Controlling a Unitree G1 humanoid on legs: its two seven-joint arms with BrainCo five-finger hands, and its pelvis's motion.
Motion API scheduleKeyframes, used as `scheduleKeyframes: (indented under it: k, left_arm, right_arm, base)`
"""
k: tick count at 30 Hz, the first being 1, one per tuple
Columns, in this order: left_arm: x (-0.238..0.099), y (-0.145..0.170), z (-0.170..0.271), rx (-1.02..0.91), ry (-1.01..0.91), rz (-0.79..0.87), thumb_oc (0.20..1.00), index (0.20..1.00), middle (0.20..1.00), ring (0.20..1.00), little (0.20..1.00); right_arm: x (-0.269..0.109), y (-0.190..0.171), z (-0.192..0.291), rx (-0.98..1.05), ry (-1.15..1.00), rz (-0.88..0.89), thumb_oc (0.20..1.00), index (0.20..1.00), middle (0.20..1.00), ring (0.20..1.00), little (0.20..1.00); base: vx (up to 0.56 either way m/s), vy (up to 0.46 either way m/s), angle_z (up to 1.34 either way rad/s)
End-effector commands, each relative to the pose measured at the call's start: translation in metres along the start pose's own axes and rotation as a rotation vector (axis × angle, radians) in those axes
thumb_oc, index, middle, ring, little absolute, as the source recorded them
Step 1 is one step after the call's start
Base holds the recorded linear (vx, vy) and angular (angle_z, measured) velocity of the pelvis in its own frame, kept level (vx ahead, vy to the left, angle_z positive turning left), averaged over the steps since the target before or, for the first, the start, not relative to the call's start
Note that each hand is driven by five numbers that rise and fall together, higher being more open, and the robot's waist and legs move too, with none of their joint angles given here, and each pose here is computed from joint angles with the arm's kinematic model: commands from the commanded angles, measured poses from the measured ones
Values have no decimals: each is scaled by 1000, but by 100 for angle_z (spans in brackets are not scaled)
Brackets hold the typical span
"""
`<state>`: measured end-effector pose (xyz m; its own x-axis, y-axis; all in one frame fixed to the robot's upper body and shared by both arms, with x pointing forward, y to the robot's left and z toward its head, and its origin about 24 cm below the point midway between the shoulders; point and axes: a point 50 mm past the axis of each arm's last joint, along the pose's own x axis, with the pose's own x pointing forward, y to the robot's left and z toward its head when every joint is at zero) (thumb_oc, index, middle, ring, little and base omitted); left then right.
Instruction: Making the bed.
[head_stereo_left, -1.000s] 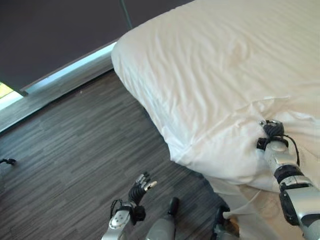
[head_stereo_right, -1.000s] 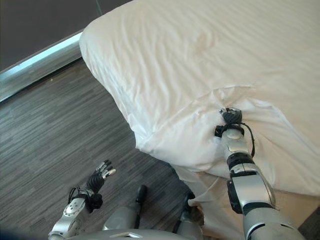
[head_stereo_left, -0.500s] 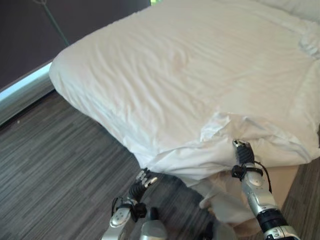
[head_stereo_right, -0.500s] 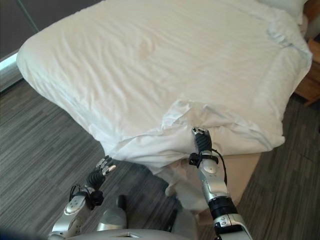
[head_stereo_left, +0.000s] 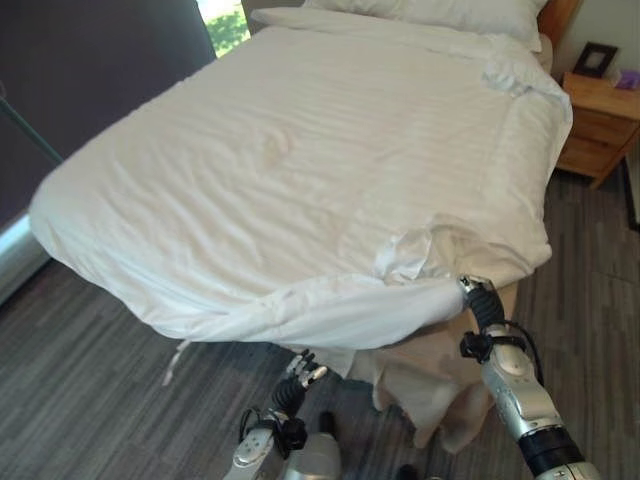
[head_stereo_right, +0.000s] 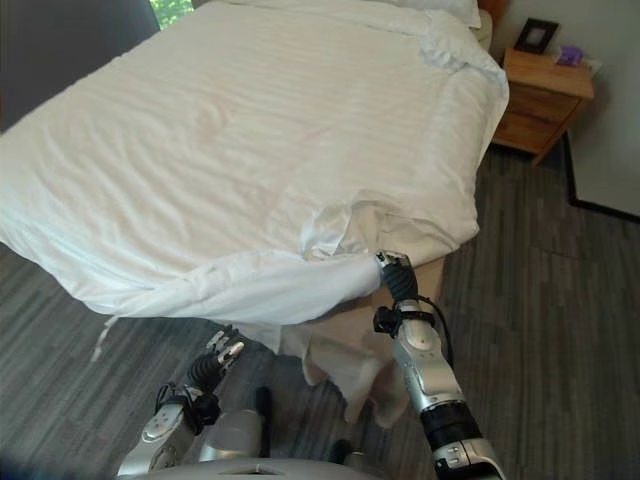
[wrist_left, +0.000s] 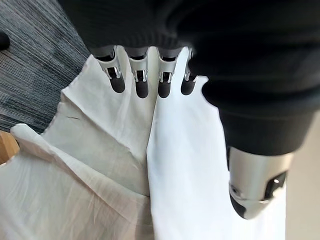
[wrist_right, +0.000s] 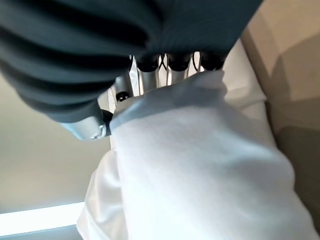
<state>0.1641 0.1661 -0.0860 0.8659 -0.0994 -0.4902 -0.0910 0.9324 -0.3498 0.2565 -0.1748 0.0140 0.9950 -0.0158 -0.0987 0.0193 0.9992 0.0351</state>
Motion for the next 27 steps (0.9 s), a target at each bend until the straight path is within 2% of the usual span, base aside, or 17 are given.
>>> scheduleKeyframes:
  k: [1, 6, 9, 11, 12, 13, 15, 17, 18, 20, 25, 27]
  left_arm:
    - [11, -16, 22, -42, -98, -56, 1000, 1000, 1000, 1000, 1000]
    - [13, -26, 24, -36, -92, -103, 1000, 1000, 1000, 1000, 1000]
    - [14, -37, 11, -39, -27, -160, 1000, 1000, 1000, 1000, 1000]
    - [13, -38, 10, -31, -18, -180, 1000, 1000, 1000, 1000, 1000]
    - [10, -37, 7, -31, -3, -194, 1000, 1000, 1000, 1000, 1000]
    - [8, -37, 3, -32, 18, -209, 1000, 1000, 1000, 1000, 1000]
    - [6, -31, 3, -25, 35, -237, 1000, 1000, 1000, 1000, 1000]
    - [8, -27, 8, -24, 34, -241, 1000, 1000, 1000, 1000, 1000]
    - [8, -27, 8, -23, 33, -242, 1000, 1000, 1000, 1000, 1000]
    - [10, -23, 13, -18, 30, -259, 1000, 1000, 1000, 1000, 1000]
    - [11, -21, 9, -21, 36, -244, 1000, 1000, 1000, 1000, 1000]
    - [10, -16, 5, -52, 36, -196, 1000, 1000, 1000, 1000, 1000]
  right_arm:
    - [-19, 1, 8, 17, -64, 56, 200, 200, 200, 200, 200]
    - [-41, -11, -32, -89, 115, -5, 200, 200, 200, 200, 200]
    - [-56, -41, -66, -173, 282, -128, 200, 200, 200, 200, 200]
    - [-60, -51, -73, -197, 318, -168, 200, 200, 200, 200, 200]
    - [-65, -60, -79, -236, 357, -199, 423, 423, 423, 423, 423]
    - [-68, -69, -87, -289, 407, -223, 1000, 1000, 1000, 1000, 1000]
    - [-79, -108, -101, -458, 552, -358, 1000, 1000, 1000, 1000, 1000]
    - [-93, -137, -108, -494, 661, -471, 1000, 1000, 1000, 1000, 1000]
    - [-93, -137, -108, -493, 660, -471, 1000, 1000, 1000, 1000, 1000]
    - [-110, -187, -94, -543, 724, -629, 1000, 1000, 1000, 1000, 1000]
    - [-124, -216, -75, -565, 706, -728, 1000, 1000, 1000, 1000, 1000]
    - [-114, -233, -38, -574, 535, -814, 1000, 1000, 1000, 1000, 1000]
  base:
    - [-275, 178, -1]
    - [-258, 307, 53]
    - [-192, 263, 46]
    - [-134, 208, 49]
    - [-169, 205, 22]
    - [-227, 180, 7]
    - [-359, 169, 17]
    - [-301, 82, 28]
    - [-320, 84, 20]
    - [-256, 83, -21]
    - [7, 21, -21]
    - [-1, -3, -9]
